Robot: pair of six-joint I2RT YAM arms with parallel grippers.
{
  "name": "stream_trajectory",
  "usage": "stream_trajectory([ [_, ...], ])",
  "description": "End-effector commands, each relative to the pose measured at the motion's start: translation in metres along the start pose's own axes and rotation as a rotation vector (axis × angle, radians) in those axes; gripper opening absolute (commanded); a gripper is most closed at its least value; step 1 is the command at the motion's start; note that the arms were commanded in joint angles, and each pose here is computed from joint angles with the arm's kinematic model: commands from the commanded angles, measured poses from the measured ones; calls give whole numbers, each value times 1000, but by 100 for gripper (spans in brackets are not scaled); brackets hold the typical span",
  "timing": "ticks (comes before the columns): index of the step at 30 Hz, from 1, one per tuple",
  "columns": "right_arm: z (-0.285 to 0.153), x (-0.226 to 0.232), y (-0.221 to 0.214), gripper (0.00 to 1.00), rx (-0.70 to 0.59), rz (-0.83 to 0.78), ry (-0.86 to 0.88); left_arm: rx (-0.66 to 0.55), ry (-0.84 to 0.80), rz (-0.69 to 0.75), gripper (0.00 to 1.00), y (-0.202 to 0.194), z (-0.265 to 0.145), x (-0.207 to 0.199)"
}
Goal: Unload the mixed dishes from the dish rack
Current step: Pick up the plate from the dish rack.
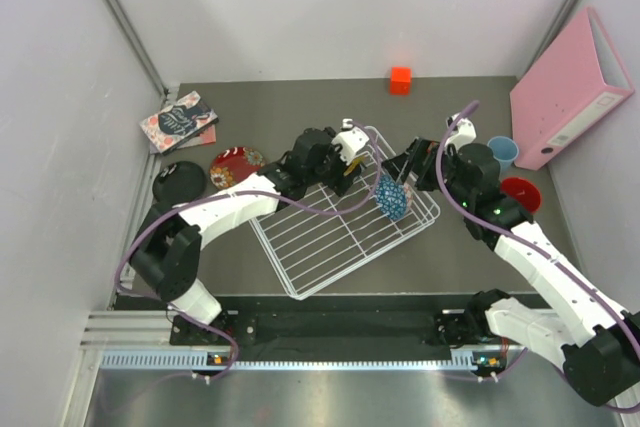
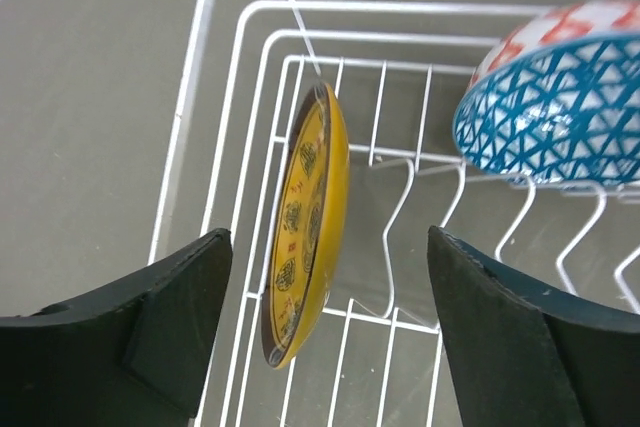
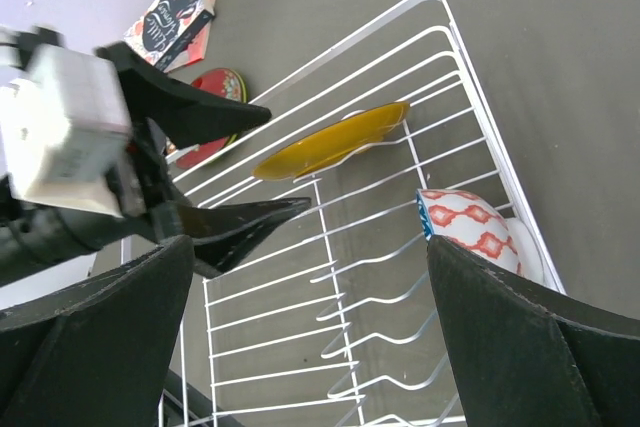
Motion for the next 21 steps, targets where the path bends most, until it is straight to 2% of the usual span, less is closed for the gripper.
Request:
stream_trajectory([
  [1, -2, 5, 9, 99, -47, -27, 14, 12, -5, 60, 80, -3, 7, 2],
  [3, 0, 5, 9, 99, -45, -27, 14, 20, -14, 61, 76, -11, 7, -1],
  [7, 3, 5, 7, 99, -30, -22, 22, 3, -13, 71, 59, -13, 9, -3],
  [8, 3, 5, 7, 99, -27, -20, 23, 9, -15, 70, 51, -14, 9, -2],
  [10, 3, 4, 6, 99, -25, -20, 21, 4, -26, 73, 40, -12, 9, -3],
  [11, 3, 4, 6, 99, -27, -20, 21, 6, -25, 72, 27, -13, 8, -3],
  [15, 2, 5, 6, 99, -28, -19, 24, 2, -23, 79, 0, -9, 6, -1],
  [21, -1, 5, 6, 99, -33, -16, 25, -18, -23, 81, 0, -4, 2, 0],
])
Point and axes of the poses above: each gripper's point midway between its finger pads, its own z axis out along the fingers, its own x axis along the line the jaws close on, y = z × x, the point moved 6 cm from there along -z, back along the fingers, and after that the axes turned 9 degrees about z, right-handed, at the moved point
